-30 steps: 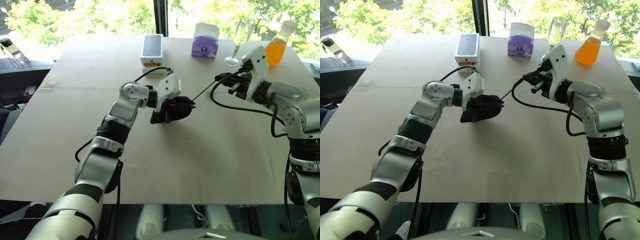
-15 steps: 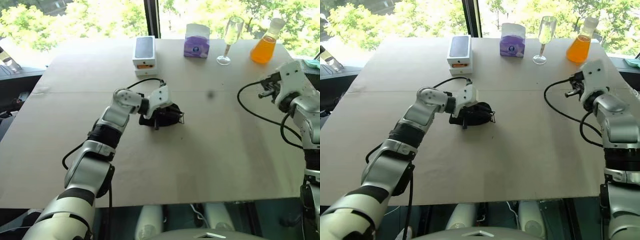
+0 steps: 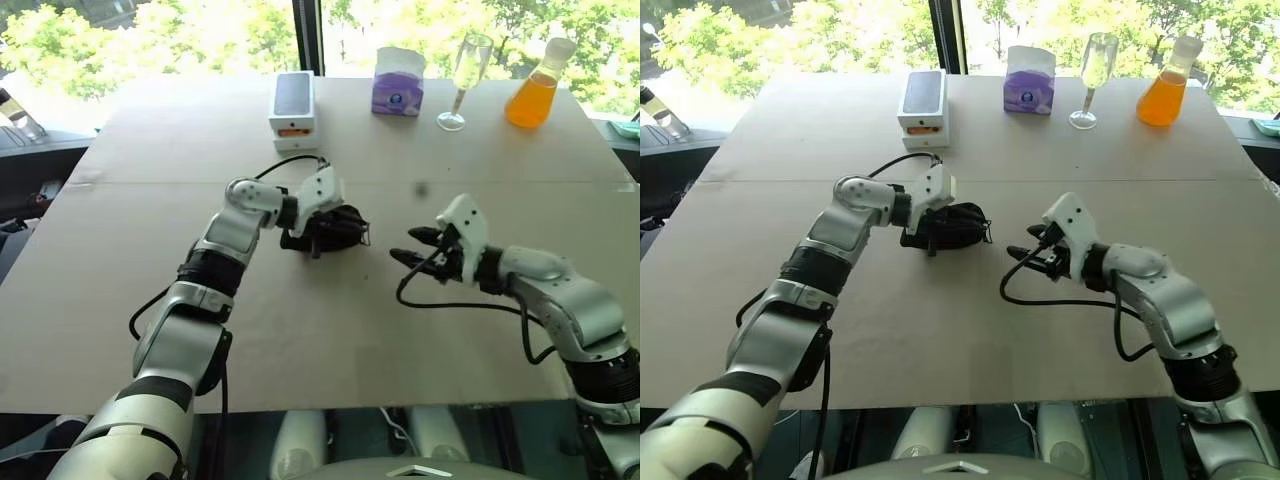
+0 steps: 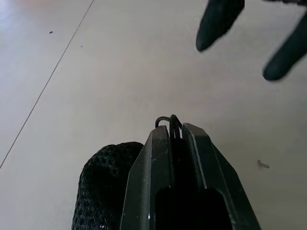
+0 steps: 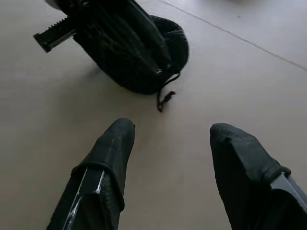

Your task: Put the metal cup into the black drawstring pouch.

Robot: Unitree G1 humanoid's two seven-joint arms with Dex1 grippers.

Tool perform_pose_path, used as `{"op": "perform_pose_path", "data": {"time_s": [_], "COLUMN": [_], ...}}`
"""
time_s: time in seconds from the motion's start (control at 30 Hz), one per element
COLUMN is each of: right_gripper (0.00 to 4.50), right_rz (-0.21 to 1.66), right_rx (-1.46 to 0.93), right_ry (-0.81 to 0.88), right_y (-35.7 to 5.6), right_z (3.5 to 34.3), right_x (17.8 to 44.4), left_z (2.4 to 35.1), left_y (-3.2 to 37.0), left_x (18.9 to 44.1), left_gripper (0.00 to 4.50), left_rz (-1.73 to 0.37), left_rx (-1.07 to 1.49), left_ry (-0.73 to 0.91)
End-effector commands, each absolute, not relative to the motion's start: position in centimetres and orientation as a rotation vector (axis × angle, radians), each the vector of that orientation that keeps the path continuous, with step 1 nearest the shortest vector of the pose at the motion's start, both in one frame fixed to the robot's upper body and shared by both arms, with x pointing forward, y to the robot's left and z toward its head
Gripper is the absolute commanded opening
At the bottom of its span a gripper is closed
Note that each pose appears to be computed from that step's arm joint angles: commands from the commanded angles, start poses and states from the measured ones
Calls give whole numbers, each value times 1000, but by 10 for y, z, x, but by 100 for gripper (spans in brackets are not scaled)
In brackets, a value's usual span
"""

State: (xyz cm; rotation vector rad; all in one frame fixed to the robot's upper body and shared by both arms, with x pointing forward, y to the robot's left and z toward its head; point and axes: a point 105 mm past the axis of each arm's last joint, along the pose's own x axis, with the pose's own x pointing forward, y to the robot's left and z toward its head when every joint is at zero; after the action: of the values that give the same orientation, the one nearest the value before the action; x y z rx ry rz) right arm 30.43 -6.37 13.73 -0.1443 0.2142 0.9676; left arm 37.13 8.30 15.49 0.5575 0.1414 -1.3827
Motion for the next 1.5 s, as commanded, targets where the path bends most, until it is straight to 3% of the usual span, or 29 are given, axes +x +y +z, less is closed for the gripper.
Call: {"op": "perform_pose_path", "data": {"time_s": [0.03,0.3,0.97,1.07,1.2,1.23,1.5], "right_gripper": [281,281,281,204,26,9,9], "right_rz": [920,878,894,876,787,751,432], "right_rx": [-152,-150,-98,-98,-61,-48,128], "right_ry": [176,159,112,105,76,68,59], "right_y": [-51,-36,-6,-5,-15,-21,-92], "right_z": [141,134,130,125,130,132,143], "right_x": [320,341,353,357,369,372,394], "left_z": [167,170,170,170,166,164,150], "left_y": [88,98,103,104,107,108,110], "left_x": [367,359,352,352,352,352,352], "left_gripper": [0,0,0,0,0,0,0], "left_rz": [-1390,-1379,-1363,-1361,-1354,-1352,-1327], "left_rx": [545,547,539,539,543,544,566], "left_ry": [100,109,115,119,134,139,193]}}
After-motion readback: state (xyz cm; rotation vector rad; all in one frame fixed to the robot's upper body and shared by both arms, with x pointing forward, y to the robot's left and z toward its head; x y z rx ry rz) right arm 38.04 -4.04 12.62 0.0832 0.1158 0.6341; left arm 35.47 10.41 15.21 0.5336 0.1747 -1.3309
